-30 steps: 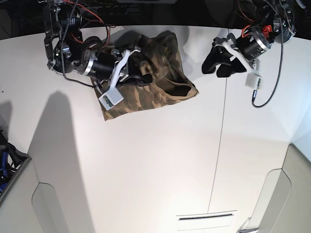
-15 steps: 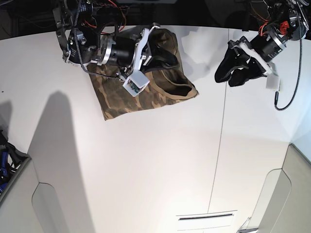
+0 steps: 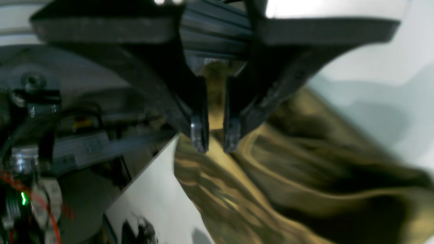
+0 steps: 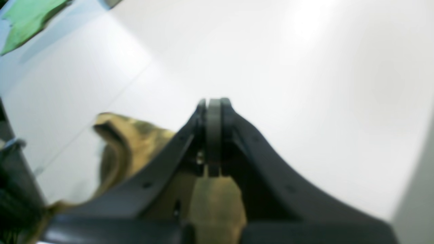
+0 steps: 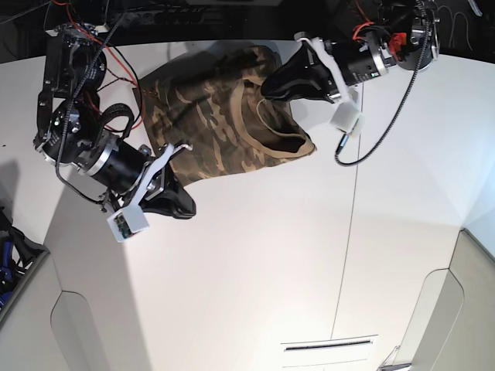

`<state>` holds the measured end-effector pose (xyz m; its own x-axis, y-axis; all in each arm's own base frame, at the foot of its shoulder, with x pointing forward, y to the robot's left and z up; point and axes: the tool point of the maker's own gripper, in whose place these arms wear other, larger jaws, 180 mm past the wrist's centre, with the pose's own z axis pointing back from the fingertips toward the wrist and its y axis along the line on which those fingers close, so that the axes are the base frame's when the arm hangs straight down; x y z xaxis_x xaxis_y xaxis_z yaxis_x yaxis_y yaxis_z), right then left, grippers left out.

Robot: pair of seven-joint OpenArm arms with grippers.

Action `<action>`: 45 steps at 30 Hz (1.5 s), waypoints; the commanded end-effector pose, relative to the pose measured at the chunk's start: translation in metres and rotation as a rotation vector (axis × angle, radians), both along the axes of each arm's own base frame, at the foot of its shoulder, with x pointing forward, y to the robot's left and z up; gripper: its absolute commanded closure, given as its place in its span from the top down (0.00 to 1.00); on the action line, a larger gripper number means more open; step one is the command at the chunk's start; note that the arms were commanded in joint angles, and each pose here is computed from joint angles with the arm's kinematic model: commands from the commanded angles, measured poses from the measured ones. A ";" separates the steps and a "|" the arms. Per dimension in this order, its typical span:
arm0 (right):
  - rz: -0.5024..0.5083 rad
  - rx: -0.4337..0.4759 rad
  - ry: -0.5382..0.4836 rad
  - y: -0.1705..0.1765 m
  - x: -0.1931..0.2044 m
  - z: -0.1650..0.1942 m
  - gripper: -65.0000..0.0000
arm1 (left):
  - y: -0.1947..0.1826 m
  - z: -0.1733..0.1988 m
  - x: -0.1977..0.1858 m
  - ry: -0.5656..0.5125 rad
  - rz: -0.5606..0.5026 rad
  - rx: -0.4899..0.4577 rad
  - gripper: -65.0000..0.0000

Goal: Fold the T-shirt properly
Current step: 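Grasp the folded bundle's edges with both grippers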

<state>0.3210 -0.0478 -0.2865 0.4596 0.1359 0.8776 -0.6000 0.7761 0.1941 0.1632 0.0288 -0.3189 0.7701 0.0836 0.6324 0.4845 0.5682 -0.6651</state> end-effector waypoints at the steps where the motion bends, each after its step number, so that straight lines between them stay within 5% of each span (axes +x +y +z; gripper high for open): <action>1: -0.018 0.030 -0.028 -0.004 0.009 0.008 0.00 | -0.009 0.011 0.002 -0.047 -0.019 -0.029 0.13; 8: -0.084 0.072 0.108 -0.020 0.024 -0.040 0.00 | -0.044 -0.007 -0.020 -0.035 -0.160 0.055 0.13; 17: -0.128 0.144 0.187 -0.024 0.052 -0.068 0.00 | -0.036 -0.023 -0.016 -0.040 -0.144 0.148 0.13; 26: -0.126 0.164 0.178 -0.023 0.066 -0.060 0.00 | -0.033 -0.042 -0.016 0.005 -0.104 0.129 0.13; 40: 0.034 0.090 0.257 0.023 0.037 -0.082 0.00 | -0.022 -0.076 -0.018 0.057 -0.076 0.197 0.13; 45: 0.041 0.074 0.278 0.022 0.033 -0.086 0.00 | -0.007 -0.085 -0.009 0.034 -0.038 0.288 0.13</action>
<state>0.3425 -0.0284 -0.3890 0.7153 0.1203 0.6884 -0.5262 0.7410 0.4173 0.1507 0.0183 -0.4065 0.7993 -0.1218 0.5885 0.4836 0.7116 -0.5096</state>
